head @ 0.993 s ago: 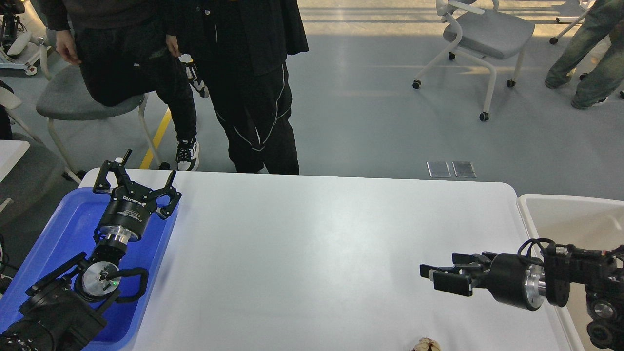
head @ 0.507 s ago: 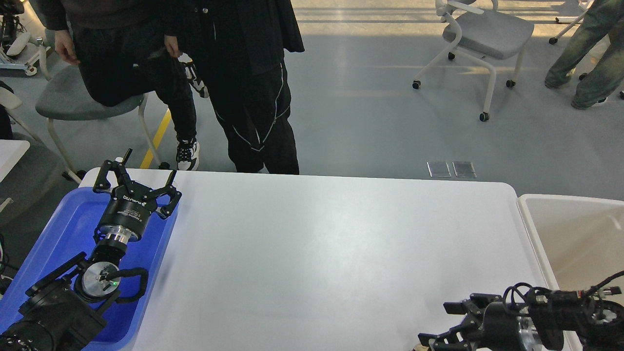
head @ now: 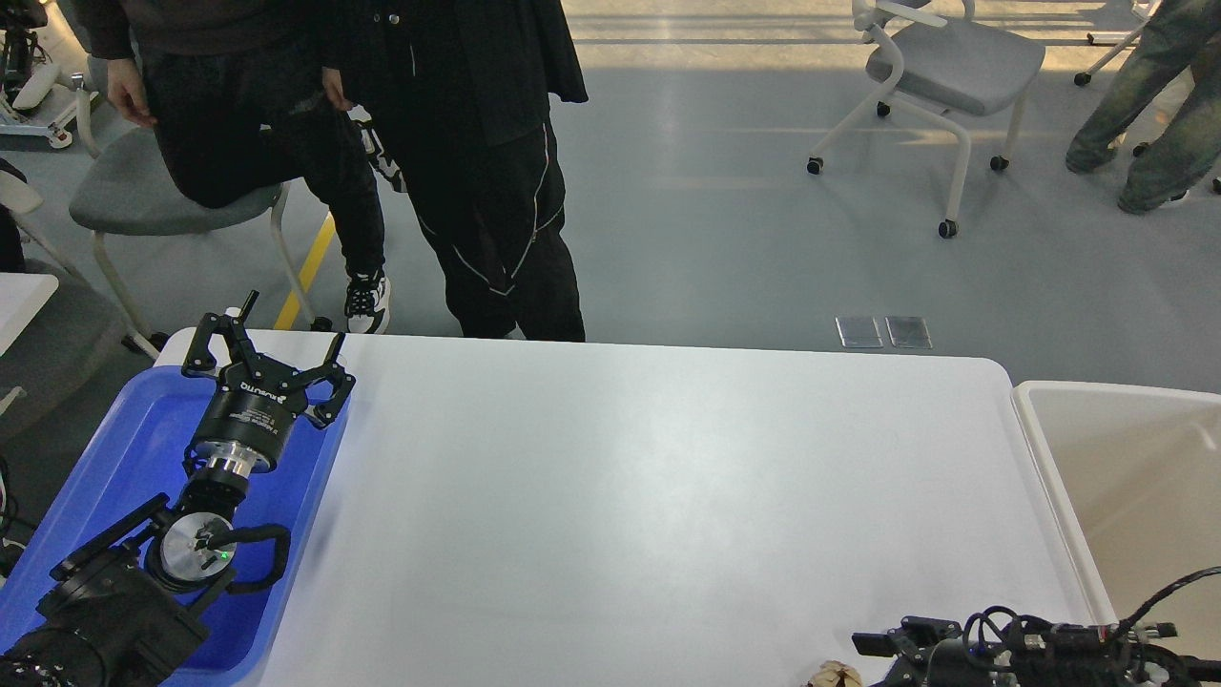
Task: Tidy desktop
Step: 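Close the right gripper on the crumpled tan paper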
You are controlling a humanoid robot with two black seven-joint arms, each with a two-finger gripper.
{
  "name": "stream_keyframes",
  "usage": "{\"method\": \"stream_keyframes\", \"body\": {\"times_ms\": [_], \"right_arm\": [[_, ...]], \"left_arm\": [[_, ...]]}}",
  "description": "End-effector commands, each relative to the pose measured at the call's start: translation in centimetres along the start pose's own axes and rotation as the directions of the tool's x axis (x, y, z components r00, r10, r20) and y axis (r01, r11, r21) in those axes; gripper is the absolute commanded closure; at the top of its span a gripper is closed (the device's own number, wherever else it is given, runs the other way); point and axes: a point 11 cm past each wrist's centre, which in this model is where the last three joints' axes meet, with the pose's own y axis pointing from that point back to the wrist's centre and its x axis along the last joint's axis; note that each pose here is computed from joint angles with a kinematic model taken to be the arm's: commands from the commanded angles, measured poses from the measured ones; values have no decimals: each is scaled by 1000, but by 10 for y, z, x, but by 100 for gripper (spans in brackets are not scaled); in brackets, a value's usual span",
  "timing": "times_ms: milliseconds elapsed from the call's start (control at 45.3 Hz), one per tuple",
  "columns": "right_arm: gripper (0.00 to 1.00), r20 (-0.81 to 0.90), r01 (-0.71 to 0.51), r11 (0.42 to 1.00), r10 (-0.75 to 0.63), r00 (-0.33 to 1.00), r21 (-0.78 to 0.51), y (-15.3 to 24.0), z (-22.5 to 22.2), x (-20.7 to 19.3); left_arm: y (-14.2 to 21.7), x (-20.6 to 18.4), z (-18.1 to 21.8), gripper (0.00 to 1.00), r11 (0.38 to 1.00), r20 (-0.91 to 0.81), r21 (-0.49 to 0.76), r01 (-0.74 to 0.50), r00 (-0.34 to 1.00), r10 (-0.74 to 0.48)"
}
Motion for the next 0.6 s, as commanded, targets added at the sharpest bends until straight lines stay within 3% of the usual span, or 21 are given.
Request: {"method": "stream_keyframes", "body": {"times_ms": [0, 441, 529, 574], "right_arm": [[0, 13, -9, 1000, 9, 1000, 4, -9, -3, -15], [2, 7, -53, 999, 53, 999, -9, -18, -1, -26], [16, -16, -63, 998, 63, 998, -8, -17, -1, -30], [19, -29, -70, 997, 70, 997, -16, -16, 2, -33]], "left_arm": [[0, 0, 0, 0, 1000, 0, 0, 0, 1000, 0], [0, 0, 0, 0, 1000, 1, 1, 0, 1000, 0], [0, 0, 0, 0, 1000, 1, 2, 1, 1000, -1], [0, 0, 0, 0, 1000, 1, 2, 1, 1000, -1]]}}
